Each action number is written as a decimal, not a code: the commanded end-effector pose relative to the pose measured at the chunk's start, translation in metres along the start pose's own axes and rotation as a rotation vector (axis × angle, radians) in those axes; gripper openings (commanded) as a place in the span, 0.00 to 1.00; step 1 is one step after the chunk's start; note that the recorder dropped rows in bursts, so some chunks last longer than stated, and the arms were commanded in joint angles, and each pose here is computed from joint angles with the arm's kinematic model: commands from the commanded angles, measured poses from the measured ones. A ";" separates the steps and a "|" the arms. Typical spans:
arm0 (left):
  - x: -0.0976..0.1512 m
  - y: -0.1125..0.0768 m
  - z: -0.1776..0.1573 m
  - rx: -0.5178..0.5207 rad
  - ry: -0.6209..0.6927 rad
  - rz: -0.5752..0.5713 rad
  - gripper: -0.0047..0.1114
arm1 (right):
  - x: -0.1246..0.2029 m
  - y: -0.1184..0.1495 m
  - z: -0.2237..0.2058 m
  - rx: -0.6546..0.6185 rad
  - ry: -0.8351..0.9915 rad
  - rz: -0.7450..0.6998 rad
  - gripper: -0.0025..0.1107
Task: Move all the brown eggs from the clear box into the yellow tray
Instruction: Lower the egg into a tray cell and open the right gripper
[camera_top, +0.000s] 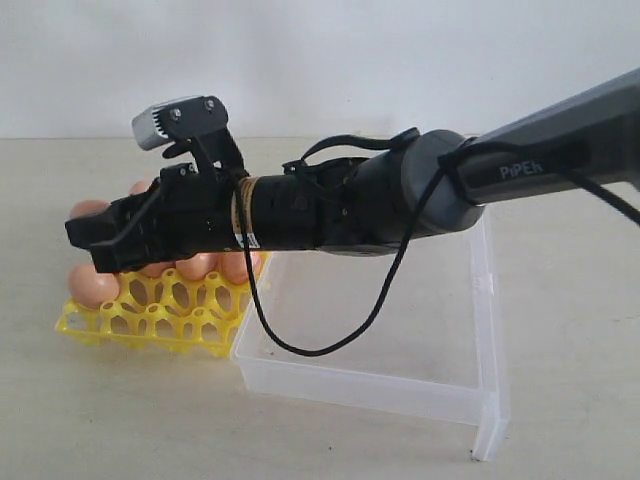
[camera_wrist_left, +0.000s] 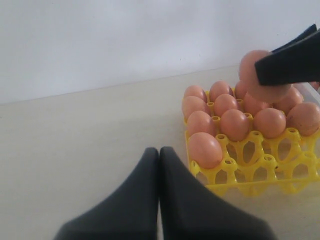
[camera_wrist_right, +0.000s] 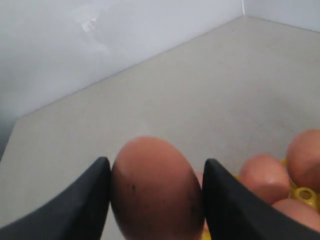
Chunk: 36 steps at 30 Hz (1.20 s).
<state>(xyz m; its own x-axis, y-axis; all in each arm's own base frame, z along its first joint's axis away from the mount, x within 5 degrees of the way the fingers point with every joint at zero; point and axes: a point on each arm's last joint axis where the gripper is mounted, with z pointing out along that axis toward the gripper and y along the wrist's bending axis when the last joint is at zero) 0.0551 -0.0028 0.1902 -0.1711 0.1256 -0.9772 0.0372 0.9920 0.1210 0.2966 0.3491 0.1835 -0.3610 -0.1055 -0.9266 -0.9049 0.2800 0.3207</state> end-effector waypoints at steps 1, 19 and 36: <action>0.000 0.000 0.000 0.001 -0.008 -0.012 0.00 | 0.020 -0.018 0.015 0.056 0.045 -0.027 0.02; 0.000 0.000 0.000 0.001 -0.008 -0.012 0.00 | 0.050 -0.029 0.037 0.139 0.137 0.102 0.02; 0.000 0.000 0.000 0.001 -0.008 -0.012 0.00 | 0.053 -0.032 0.042 0.131 0.143 0.063 0.17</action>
<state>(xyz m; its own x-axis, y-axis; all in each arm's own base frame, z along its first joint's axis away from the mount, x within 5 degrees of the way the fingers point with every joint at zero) 0.0551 -0.0028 0.1902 -0.1711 0.1256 -0.9772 0.0372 0.9920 0.1210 0.3170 0.3732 0.1187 -0.4610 -0.1999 -0.8646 -0.8403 0.4113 0.3530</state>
